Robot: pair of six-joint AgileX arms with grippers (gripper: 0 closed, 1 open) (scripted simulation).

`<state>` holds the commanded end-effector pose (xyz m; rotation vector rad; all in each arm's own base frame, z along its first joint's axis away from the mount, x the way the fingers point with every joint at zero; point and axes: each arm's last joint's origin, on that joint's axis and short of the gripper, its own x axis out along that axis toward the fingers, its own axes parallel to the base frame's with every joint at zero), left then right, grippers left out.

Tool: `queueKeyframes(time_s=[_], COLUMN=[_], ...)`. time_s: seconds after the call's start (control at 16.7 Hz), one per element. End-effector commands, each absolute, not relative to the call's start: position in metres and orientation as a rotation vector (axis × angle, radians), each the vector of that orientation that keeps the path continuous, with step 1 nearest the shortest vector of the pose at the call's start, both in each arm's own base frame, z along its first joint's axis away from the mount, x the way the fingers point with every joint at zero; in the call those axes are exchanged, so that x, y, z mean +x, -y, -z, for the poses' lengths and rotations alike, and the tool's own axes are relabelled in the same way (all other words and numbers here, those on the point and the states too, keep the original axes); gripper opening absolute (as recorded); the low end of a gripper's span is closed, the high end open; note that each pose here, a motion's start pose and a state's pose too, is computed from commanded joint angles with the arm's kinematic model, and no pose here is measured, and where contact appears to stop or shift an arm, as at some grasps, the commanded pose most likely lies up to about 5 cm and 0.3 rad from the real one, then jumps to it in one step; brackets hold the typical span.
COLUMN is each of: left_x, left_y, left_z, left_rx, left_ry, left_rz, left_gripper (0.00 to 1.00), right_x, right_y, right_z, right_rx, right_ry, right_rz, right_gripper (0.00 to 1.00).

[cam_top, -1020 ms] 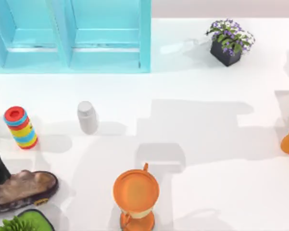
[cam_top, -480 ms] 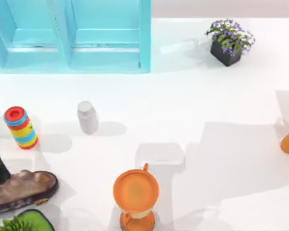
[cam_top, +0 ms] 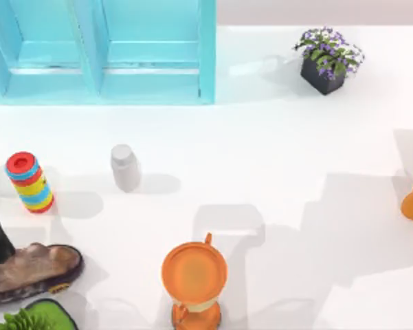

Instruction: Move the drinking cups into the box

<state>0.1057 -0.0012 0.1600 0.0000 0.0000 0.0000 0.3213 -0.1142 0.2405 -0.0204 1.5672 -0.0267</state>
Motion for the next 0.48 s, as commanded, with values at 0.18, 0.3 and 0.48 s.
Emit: queueKeyframes(time_s=[0.18,0.3,0.48], left_x=[0.106,0.106,0.106], left_y=[0.001,0.001,0.001], left_z=[-0.16,-0.16,-0.16], left_rx=[0.0,0.0,0.0], left_ry=[0.0,0.0,0.0], left_rz=[0.0,0.0,0.0], left_gripper=[1.0,1.0,1.0], right_x=[0.319,0.318,0.318], right_y=[0.117,0.119,0.119], right_z=[-0.219,-0.215,-0.215], right_rx=[-0.02,-0.017,-0.017], right_ry=[-1.568,-1.573,-1.573], right_rz=[0.026,0.028,0.028], right_gripper=[0.0,0.0,0.0])
